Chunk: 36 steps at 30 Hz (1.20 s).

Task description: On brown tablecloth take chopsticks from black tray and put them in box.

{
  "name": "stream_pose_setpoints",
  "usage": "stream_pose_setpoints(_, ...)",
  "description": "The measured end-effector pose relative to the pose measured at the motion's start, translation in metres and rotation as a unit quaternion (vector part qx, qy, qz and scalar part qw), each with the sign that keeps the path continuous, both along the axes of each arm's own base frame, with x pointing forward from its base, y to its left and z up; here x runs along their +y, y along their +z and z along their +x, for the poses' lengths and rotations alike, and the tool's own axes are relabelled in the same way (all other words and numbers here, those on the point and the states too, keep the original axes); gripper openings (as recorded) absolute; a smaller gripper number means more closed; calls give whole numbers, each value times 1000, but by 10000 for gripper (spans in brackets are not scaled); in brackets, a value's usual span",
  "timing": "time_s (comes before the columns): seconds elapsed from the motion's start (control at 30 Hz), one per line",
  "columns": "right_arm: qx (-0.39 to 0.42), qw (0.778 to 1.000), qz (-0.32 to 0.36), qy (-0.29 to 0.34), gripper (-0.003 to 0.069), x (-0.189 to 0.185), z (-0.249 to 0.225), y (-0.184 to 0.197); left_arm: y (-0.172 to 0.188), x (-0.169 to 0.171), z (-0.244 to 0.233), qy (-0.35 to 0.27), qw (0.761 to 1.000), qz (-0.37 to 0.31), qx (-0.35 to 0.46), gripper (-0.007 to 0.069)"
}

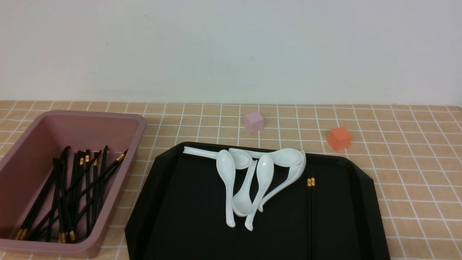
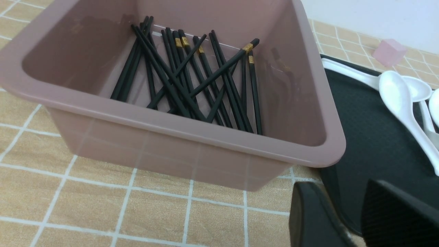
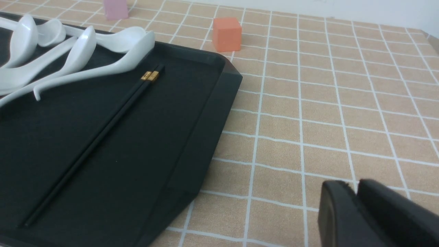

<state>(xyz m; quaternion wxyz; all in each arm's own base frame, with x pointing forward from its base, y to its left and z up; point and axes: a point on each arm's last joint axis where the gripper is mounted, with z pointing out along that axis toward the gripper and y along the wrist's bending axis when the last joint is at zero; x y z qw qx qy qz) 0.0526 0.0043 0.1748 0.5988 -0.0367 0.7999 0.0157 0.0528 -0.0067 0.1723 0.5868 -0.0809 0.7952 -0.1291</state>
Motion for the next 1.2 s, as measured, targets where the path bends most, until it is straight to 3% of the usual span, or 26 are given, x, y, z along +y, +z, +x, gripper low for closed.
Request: stream_pose_setpoints(1.2, 0, 1000, 0, 0, 140, 0, 0, 0, 0, 0, 0, 0, 1000, 0, 0, 238)
